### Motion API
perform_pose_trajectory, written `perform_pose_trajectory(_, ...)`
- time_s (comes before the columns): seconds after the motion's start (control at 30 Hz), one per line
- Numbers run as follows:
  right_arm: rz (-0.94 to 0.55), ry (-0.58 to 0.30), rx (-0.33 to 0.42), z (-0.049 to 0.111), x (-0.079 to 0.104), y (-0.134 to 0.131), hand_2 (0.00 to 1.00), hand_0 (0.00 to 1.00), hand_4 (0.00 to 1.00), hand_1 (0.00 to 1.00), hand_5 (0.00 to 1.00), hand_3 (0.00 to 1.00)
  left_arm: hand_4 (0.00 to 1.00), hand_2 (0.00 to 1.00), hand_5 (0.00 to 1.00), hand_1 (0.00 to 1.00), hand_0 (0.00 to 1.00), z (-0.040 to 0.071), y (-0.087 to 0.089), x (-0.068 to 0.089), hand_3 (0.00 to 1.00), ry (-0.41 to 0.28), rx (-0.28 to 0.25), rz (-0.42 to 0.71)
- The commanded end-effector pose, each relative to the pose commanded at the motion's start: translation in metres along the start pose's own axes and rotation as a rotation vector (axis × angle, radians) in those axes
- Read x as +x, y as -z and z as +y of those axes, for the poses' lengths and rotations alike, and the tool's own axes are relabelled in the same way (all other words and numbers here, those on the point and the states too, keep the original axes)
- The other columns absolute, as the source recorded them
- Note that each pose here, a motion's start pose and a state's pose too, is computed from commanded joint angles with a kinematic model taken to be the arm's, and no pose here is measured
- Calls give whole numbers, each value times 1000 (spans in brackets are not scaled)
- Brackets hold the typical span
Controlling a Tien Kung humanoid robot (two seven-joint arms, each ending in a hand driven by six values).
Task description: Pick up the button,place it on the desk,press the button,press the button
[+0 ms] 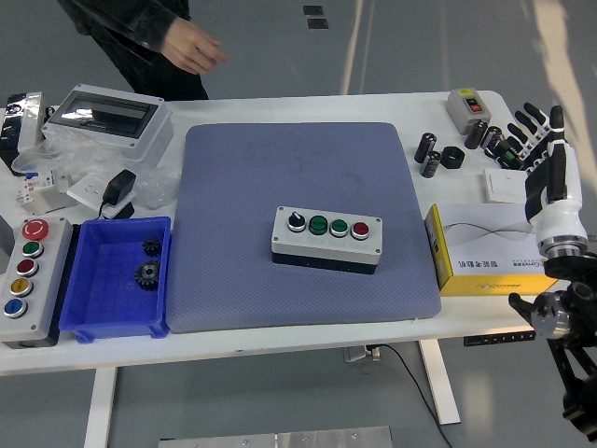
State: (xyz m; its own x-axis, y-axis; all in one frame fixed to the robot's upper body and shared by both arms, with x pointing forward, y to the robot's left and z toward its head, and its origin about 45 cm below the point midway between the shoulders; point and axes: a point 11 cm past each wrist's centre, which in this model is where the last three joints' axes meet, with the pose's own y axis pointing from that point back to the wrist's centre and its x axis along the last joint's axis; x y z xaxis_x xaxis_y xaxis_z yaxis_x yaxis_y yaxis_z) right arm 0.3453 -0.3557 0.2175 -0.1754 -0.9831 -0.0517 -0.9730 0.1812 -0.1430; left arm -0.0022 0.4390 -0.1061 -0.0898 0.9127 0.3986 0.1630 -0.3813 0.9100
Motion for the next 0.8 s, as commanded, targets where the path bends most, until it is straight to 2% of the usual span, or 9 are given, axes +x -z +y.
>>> perform_pose_trajectory(0.03, 1, 0, -3, 0, 0, -1, 872, 883, 993, 843, 957, 846, 617, 538, 211, 589, 643, 0, 0, 1, 604, -2, -1, 0)
perform_pose_trajectory(0.07, 2, 0, -5, 0, 0, -2, 874, 883, 998, 845, 876, 889, 617, 538, 212, 589, 642, 0, -1, 2, 604, -4, -1, 0)
perform_pose_trajectory(0.23, 10, -2, -15, 0, 0, -4, 874, 883, 998, 845, 876, 889, 617, 538, 212, 589, 642, 0, -2, 5, 604, -10, -2, -2)
perform_pose_trajectory(0.27, 11, -3, -16, 0, 0, -4, 888, 881, 998, 853, 711, 977, 617, 538, 212, 589, 642, 0, -2, 5, 605, -10, -3, -3)
perform_pose_trajectory(0.53, 23, -13, -38, 1, 3, -11, 888, 883, 998, 855, 689, 984, 618, 539, 212, 589, 641, 3, -14, 2, 605, -6, -25, -15)
perform_pose_trajectory(0.8, 39, -40, -67, 4, 9, -22, 888, 881, 998, 855, 684, 981, 618, 538, 212, 589, 641, 3, -15, -6, 605, 14, -38, -19)
